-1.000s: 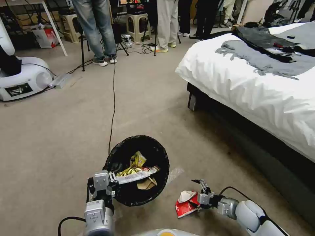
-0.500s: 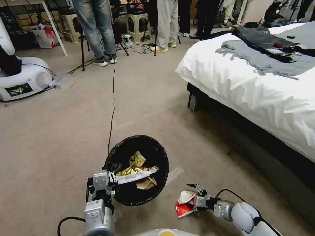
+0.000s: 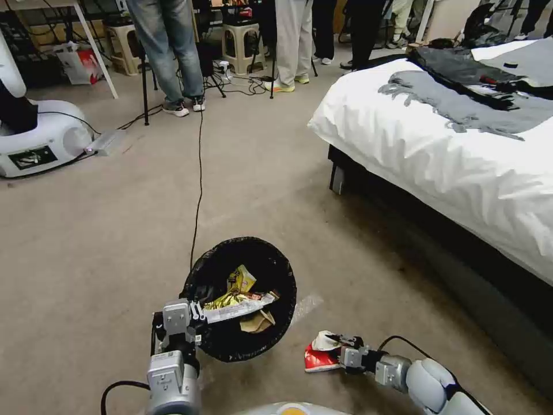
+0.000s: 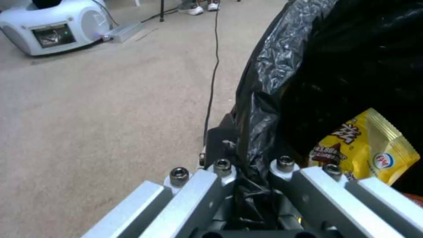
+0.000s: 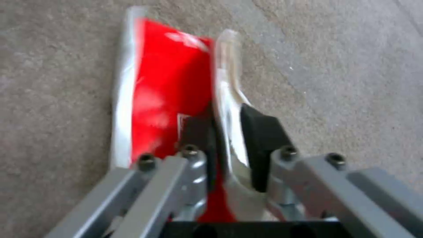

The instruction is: Pick up the trash bin, then pick up the garbage from the floor and place it into the trash bin.

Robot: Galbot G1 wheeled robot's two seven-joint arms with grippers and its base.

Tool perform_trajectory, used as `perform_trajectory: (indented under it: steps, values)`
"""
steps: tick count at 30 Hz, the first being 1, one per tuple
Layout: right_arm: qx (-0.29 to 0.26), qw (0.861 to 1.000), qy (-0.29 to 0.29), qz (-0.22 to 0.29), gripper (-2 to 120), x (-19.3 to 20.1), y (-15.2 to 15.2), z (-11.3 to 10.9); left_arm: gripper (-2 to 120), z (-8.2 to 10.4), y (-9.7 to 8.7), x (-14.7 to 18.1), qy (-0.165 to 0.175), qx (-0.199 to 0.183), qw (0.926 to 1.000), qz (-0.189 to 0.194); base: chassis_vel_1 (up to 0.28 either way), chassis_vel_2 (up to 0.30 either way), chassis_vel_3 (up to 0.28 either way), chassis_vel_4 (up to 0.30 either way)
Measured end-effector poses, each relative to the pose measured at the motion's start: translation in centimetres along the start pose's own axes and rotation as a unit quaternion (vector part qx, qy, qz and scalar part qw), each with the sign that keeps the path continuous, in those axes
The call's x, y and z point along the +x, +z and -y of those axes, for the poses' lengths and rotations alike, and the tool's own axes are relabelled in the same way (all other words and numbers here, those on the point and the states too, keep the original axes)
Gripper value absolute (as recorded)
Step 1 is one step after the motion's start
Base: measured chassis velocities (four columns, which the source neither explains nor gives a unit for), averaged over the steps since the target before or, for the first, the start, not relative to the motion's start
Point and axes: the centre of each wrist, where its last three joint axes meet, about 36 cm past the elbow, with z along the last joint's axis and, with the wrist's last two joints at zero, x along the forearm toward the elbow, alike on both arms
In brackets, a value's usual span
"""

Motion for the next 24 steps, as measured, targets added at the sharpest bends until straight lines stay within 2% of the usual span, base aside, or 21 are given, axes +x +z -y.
perform_trajectory:
  steps: [1,3,5,19,23,24]
  values:
    - [0.0,1.0,0.0,0.0,14,0.0,0.0,0.0,0,0.0,0.0,0.0,0.0,0.0,1.0,0.0,0.0,0.0,0.0,0.0]
    - [-0.002,1.0,0.002,0.0,4,0.2,0.0,0.0,0,0.0,0.0,0.0,0.0,0.0,1.0,0.0,0.0,0.0,0.0,0.0]
    - [-0.003,1.0,0.002,0.0,0,0.3,0.1,0.0,0,0.0,0.0,0.0,0.0,0.0,1.0,0.0,0.0,0.0,0.0,0.0]
    - [-0.014,1.0,0.014,0.011,0,1.4,0.1,-0.1,0,0.1,0.0,0.1,0.003,-0.001,1.0,0.001,0.0,0.0,0.0,0.0]
    - [-0.053,0.994,0.08,0.044,0,1.5,-0.9,-0.3,0,0.1,-0.1,0.1,0.004,-0.002,1.0,0.002,0.0,0.0,0.0,0.0]
    - [-0.053,0.994,0.08,0.044,0,1.5,-0.9,-0.3,0,0.1,-0.1,0.1,0.004,-0.002,1.0,0.002,0.0,0.0,0.0,0.0]
